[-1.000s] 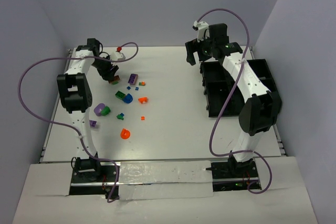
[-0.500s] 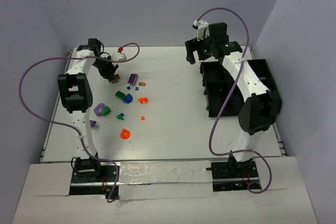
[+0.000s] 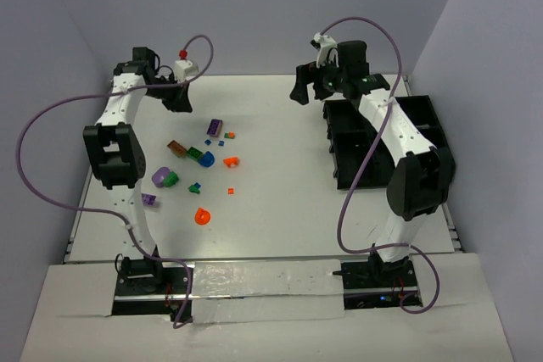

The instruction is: Sort the legos into containers by color

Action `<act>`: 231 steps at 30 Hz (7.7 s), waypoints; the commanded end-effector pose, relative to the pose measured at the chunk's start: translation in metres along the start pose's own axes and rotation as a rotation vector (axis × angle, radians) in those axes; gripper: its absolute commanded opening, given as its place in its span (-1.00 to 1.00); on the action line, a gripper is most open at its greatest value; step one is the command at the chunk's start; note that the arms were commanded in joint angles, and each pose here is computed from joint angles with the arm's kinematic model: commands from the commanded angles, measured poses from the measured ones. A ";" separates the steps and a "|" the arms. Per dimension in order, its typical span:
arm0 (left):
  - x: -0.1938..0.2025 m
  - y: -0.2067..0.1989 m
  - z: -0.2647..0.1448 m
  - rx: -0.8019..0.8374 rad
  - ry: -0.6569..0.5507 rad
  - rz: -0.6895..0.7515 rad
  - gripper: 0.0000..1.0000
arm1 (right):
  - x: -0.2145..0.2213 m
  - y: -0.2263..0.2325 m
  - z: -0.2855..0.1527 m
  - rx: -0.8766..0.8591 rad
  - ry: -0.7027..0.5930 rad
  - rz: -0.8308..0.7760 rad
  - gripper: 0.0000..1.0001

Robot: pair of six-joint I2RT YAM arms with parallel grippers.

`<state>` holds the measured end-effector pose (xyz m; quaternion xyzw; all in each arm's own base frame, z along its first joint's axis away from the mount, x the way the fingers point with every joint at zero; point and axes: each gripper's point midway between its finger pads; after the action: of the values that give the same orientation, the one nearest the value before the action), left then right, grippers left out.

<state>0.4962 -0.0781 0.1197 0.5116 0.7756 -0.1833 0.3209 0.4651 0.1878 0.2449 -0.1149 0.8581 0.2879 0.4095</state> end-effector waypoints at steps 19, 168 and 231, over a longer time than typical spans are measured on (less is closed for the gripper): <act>0.021 -0.077 -0.079 -0.024 0.039 0.244 0.48 | -0.004 0.023 0.007 -0.070 -0.015 -0.060 0.99; -0.228 -0.155 -0.139 0.160 -0.827 0.025 -1.00 | -0.014 0.096 -0.041 -0.571 0.063 -0.124 -1.00; -0.213 -0.117 -0.024 -0.094 -0.564 0.058 -1.00 | -0.002 -0.386 -0.147 0.908 -0.047 0.176 0.09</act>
<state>0.4392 -0.2475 0.2574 0.4455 0.6702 -0.2645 0.5314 0.5152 -0.2004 0.1356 0.1408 0.9231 -0.0730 0.3502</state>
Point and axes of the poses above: each gripper's point midway between its finger pads, its own z axis out along the fingers, its own y axis along the line the jaws close on, x = y × z, and after that the axes turned 14 degrees about z, right-handed
